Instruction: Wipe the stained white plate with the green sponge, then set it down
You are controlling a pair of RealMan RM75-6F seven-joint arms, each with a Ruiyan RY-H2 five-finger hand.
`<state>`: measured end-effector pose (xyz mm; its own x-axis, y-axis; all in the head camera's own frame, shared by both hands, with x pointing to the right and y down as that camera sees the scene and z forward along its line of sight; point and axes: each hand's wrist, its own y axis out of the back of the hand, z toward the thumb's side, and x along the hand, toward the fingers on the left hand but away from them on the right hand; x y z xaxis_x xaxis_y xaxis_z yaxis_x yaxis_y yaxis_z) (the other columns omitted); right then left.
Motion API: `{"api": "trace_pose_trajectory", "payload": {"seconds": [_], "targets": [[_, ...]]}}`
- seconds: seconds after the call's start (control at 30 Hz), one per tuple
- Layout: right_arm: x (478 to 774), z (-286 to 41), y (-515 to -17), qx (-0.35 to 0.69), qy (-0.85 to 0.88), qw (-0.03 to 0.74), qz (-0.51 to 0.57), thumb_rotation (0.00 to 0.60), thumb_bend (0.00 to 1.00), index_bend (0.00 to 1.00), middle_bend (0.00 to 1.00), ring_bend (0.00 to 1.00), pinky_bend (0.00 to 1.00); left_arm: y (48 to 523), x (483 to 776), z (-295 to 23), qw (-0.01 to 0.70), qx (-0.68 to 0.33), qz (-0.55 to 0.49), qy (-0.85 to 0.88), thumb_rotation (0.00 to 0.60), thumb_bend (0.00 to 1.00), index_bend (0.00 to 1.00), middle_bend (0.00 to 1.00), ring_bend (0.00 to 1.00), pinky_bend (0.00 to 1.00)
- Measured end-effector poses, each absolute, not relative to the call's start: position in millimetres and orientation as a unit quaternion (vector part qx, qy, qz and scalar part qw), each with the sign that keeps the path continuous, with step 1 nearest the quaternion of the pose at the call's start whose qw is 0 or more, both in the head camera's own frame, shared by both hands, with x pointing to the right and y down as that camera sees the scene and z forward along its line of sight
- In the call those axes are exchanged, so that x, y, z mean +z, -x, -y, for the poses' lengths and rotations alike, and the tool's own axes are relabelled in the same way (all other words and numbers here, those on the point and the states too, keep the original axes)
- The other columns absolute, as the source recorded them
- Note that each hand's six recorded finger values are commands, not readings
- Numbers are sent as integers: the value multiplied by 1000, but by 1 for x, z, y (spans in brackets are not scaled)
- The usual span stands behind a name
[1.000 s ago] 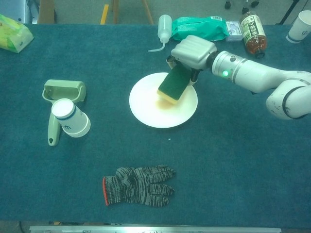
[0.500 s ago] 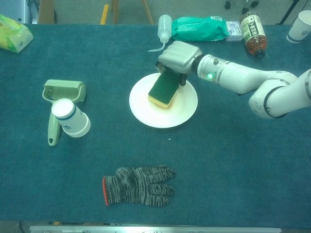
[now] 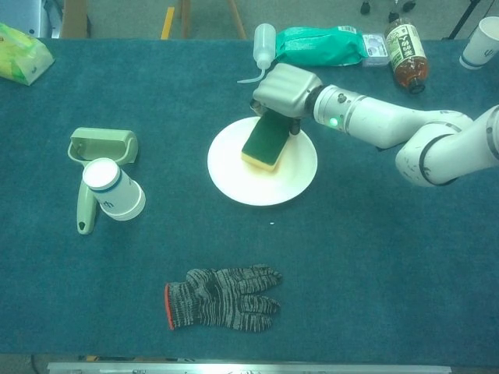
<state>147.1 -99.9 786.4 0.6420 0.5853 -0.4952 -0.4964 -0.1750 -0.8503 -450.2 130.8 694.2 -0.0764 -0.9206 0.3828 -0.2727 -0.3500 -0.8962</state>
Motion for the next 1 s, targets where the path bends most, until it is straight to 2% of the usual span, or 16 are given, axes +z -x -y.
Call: {"api": "trace_pose_trajectory", "payload": {"seconds": [0.23, 0.5, 1.0], "targets": [[773, 105, -151, 424, 604, 673, 37, 600, 0, 537, 639, 498, 417, 448, 696, -130, 295, -548, -485, 614, 600, 147, 302, 0, 77, 337], [759, 93, -131, 401, 629, 664, 52, 600, 0, 537, 642, 501, 417, 446, 696, -129, 295, -547, -484, 616, 600, 147, 302, 0, 77, 337], [779, 82, -117, 415, 640, 646, 24, 600, 0, 537, 642, 501, 417, 449, 698, -132, 290, -547, -488, 615, 600, 147, 302, 0, 78, 337]]}}
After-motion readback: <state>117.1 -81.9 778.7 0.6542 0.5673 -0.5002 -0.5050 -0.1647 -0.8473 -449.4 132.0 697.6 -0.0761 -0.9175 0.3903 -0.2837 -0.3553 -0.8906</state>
